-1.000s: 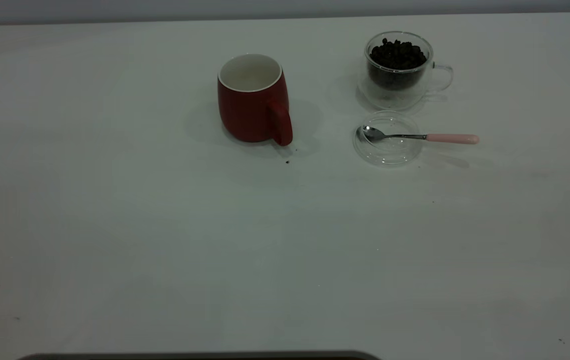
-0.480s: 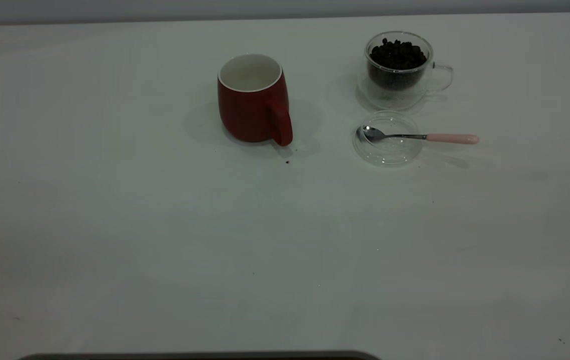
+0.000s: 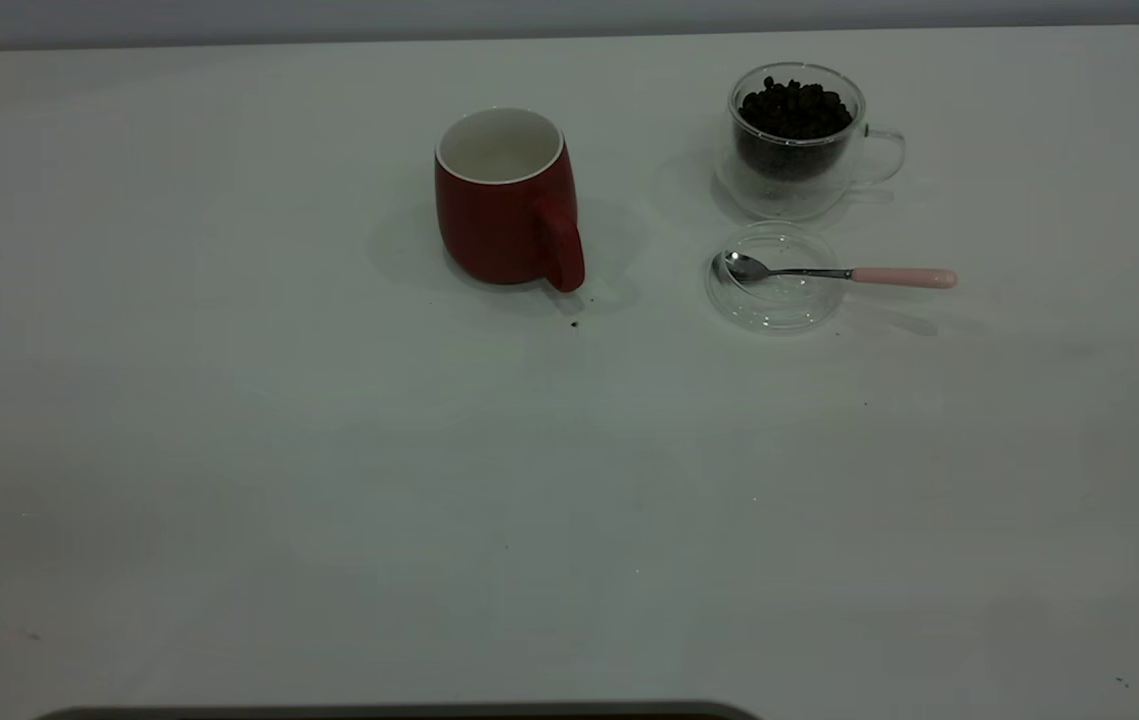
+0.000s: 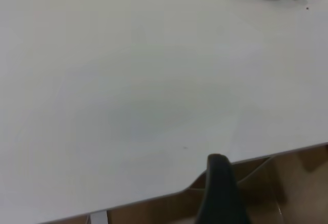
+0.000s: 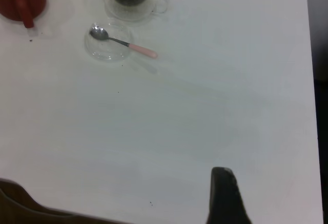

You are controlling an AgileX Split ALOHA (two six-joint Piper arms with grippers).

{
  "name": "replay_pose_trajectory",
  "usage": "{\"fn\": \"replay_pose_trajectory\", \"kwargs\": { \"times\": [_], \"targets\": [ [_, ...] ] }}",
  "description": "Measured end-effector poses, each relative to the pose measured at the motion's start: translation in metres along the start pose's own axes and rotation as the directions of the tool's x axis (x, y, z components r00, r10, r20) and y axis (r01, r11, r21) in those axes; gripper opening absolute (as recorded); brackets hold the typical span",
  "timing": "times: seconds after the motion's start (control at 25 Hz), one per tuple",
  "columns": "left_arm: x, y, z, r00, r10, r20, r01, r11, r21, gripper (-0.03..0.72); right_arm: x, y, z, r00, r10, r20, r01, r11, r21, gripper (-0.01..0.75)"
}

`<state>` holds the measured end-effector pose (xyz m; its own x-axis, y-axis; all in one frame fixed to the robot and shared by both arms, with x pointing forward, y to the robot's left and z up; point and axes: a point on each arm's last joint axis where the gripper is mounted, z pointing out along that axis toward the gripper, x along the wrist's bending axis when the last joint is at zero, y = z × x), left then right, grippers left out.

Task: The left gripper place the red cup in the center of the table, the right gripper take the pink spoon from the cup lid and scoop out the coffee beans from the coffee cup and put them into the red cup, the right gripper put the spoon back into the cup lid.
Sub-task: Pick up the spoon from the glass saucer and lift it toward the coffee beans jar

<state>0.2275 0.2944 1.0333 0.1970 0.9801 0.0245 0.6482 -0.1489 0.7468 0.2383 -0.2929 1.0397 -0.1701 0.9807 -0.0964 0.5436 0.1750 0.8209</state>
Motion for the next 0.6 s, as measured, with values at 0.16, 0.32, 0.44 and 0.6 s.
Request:
{"fn": "replay_pose_trajectory", "kwargs": {
  "times": [0.16,0.32,0.44,0.6],
  "targets": [
    [-0.0001,-0.0002,0.0002,1.0,0.004,0.001,-0.004,1.0,0.0,0.586,0.0,0.0,0.0,1.0,0.0,0.0,0.0,1.0,0.0,0.508],
    [-0.0001,-0.0003,0.0001,1.0,0.005,0.001,-0.005,1.0,-0.001,0.586,0.0,0.0,0.0,1.0,0.0,0.0,0.0,1.0,0.0,0.508],
    [-0.0001,-0.0003,0.0001,1.0,0.005,0.001,-0.005,1.0,-0.001,0.586,0.0,0.0,0.0,1.0,0.0,0.0,0.0,1.0,0.0,0.508],
    [-0.0001,-0.0004,0.0,1.0,0.005,0.001,-0.005,1.0,-0.002,0.586,0.0,0.0,0.0,1.0,0.0,0.0,0.0,1.0,0.0,0.508]
  ]
}}
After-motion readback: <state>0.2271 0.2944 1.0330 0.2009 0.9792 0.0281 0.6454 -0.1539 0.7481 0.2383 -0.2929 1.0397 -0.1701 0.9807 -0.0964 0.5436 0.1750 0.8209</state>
